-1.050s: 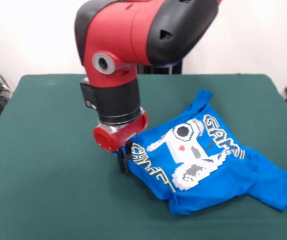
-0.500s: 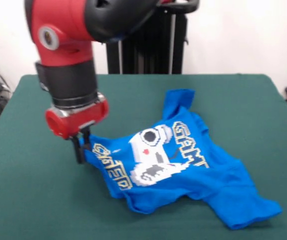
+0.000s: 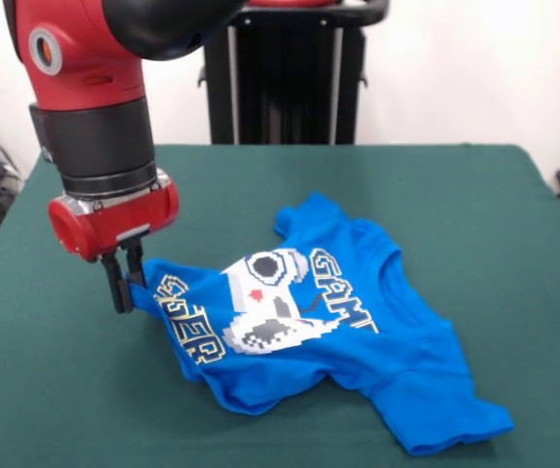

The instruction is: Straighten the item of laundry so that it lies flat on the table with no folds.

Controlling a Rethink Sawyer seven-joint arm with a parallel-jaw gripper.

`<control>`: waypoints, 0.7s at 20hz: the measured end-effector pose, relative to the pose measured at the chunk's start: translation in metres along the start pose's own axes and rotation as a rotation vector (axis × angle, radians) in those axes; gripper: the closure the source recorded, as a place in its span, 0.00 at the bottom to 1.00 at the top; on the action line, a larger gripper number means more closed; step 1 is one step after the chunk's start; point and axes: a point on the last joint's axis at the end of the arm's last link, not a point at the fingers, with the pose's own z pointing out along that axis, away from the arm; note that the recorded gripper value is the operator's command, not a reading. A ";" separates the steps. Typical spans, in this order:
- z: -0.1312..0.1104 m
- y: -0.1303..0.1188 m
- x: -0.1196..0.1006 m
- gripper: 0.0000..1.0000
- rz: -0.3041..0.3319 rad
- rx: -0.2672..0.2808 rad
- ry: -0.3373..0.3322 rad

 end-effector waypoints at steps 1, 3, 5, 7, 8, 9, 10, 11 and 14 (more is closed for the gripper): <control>0.000 -0.001 -0.001 1.00 -0.002 0.001 -0.001; 0.000 -0.002 -0.003 1.00 -0.005 0.002 -0.004; 0.000 -0.004 -0.004 1.00 -0.007 0.004 -0.007; -0.001 -0.007 -0.004 1.00 -0.008 0.006 -0.009; -0.001 -0.009 -0.003 1.00 -0.008 0.008 -0.010; -0.002 -0.011 -0.003 1.00 -0.008 0.009 -0.010; -0.002 -0.013 -0.002 1.00 -0.008 0.011 -0.011; -0.003 -0.016 0.000 1.00 -0.007 0.013 -0.011; -0.004 -0.025 0.004 1.00 -0.006 0.019 -0.013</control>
